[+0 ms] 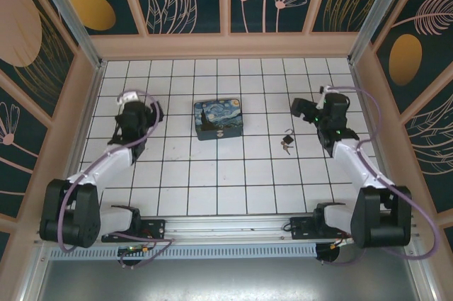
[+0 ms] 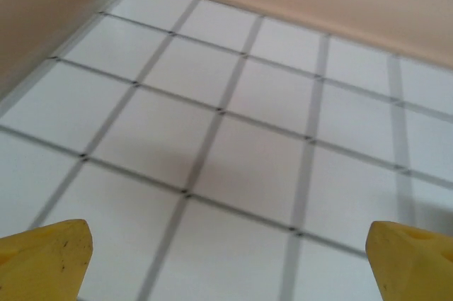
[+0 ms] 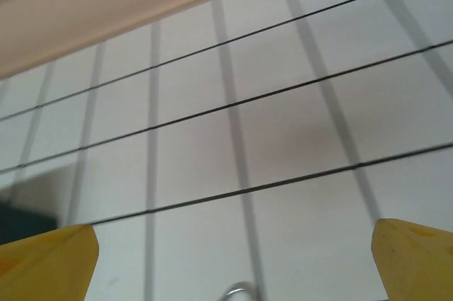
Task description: Unlock the padlock with the key
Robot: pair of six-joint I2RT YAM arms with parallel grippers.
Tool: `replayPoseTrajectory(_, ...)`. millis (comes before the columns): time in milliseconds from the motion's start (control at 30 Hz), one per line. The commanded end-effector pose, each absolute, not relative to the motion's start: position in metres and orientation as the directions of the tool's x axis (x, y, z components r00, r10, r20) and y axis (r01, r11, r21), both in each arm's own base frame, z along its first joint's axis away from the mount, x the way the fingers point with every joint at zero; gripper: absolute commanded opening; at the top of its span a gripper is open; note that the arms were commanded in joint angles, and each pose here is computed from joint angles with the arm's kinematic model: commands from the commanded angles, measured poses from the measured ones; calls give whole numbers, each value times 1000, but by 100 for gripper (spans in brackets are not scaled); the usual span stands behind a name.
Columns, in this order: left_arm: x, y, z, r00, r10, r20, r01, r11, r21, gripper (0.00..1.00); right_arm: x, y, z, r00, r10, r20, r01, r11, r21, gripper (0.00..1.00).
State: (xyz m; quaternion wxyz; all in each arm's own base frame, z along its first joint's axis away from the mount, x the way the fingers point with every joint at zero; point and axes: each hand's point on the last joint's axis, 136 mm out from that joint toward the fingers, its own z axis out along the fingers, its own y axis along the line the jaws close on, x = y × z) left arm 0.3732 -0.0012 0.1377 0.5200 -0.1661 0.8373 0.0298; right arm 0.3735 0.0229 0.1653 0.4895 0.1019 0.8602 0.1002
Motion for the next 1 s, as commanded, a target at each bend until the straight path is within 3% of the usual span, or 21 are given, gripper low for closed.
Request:
replayPoseTrajectory(0,364,27,150,-249,-120,-961,-373,928,-19,98,368,-13,174,-322,228,-919,192,966,172,99)
replayPoseTrajectory(100,363,38,148,-157,-97,-983,-408,913,-25,98,363,-19,164,-227,199,-953,193,969,156,99)
replayPoseTrajectory(167,365,44,153,-86,-87,-992,-425,904,-43,97,365,-26,149,-236,183,-954,211,968,134,99)
replayPoseTrajectory(367,365,41,142,-15,-118,-993,-269,957,-109,95,364,-35,140,-130,121,-984,207,974,93,99)
replayPoseTrajectory(467,372,34,138,-55,-100,-994,-231,969,-85,94,362,-33,143,-45,166,-985,159,975,157,99)
replayPoseTrajectory(533,372,34,138,-60,-97,-994,-230,970,-81,99,363,-19,138,-11,107,-994,105,989,105,99)
replayPoseTrajectory(600,371,33,138,-60,-95,-994,-227,971,-79,99,366,-11,129,-76,94,-993,85,993,87,99)
replayPoseTrajectory(967,379,18,135,-92,-69,-993,-140,989,-56,99,369,-27,129,-65,135,-989,155,980,124,99)
